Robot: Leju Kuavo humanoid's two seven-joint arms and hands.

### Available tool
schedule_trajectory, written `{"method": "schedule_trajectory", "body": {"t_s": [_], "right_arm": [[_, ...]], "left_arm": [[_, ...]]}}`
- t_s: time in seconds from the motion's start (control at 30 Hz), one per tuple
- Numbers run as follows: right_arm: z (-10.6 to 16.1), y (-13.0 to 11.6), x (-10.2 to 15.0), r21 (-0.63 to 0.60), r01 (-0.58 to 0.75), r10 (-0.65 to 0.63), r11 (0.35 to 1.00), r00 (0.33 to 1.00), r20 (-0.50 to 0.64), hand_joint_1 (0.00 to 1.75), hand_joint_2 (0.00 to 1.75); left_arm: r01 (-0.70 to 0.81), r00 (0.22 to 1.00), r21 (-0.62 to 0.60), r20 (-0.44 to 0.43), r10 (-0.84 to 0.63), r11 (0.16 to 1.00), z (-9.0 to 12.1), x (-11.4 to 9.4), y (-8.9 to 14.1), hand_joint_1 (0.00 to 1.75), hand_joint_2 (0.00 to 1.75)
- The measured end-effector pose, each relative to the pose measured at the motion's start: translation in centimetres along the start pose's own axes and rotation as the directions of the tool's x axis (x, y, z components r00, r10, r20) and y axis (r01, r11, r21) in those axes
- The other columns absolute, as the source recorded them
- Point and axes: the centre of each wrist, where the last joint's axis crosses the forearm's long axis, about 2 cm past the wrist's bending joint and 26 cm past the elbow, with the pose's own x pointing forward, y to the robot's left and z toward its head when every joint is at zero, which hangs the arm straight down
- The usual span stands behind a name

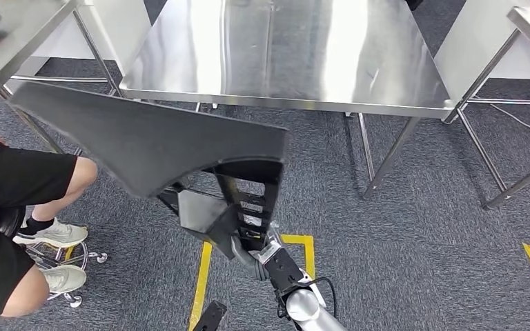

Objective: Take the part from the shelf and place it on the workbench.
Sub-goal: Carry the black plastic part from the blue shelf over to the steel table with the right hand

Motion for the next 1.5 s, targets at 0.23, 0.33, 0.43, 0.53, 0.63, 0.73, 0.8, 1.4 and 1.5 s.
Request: {"method": "schedule_trajectory", "body": {"t_s": [0.23,0.33,0.43,0.53,0.63,0.73,0.8,1.4,1.5], "right_arm": [[1.0,0.3,-0.5,-0.001,-0.003,0.003,1.0,1.0,-0.009,1.75,1.75],[1.4,0.4,-0.9,-0.002,-0.003,0.003,1.0,1.0,-0.012,1.75,1.75],[1.7,0.5,-1.2,-0.007,-0.006,0.006,1.0,1.0,-0.008,1.75,1.75],[1.9,0.6,-1.4,-0.011,-0.008,0.008,1.0,1.0,-0.013,1.75,1.75],[2.2,0.7,-1.5,-0.021,-0.013,0.013,1.0,1.0,-0.019,1.75,1.75],[2.9,1.0,-1.8,-0.025,-0.021,0.021,0.999,0.999,-0.035,1.75,1.75],[3.4,1.2,-1.9,-0.025,-0.027,0.026,0.999,0.999,-0.045,1.75,1.75],[4.3,1.5,-1.8,-0.026,-0.043,0.042,0.999,0.997,-0.057,1.75,1.75],[4.2,1.5,-1.6,-0.02,-0.049,0.048,0.999,0.997,-0.056,1.75,1.75]], "left_arm": [[0.002,1.0,-0.002,-0.011,-0.002,1.0,0.0,-0.1,-0.1,0.0,1.75],[0.004,1.0,-0.007,-0.019,-0.004,1.0,0.0,-0.1,-0.1,0.0,1.75],[0.007,1.0,-0.014,-0.021,-0.008,1.0,0.0,-0.2,0.0,0.0,1.75],[0.012,1.0,-0.02,-0.022,-0.013,1.0,0.0,-0.3,0.0,0.0,1.75],[0.028,0.999,-0.027,-0.026,-0.029,0.999,0.0,-0.3,0.1,0.0,1.75],[0.048,0.998,-0.034,-0.039,-0.049,0.998,0.0,-0.5,0.1,0.0,1.75],[0.058,0.997,-0.042,-0.045,-0.06,0.997,0.0,-0.5,0.1,0.0,1.75],[0.097,0.994,-0.093,-0.047,-0.102,0.991,0.0,-0.7,0.0,0.0,1.75],[0.097,0.993,-0.136,-0.045,-0.105,0.986,0.0,-0.7,-0.1,0.0,1.75]]}}
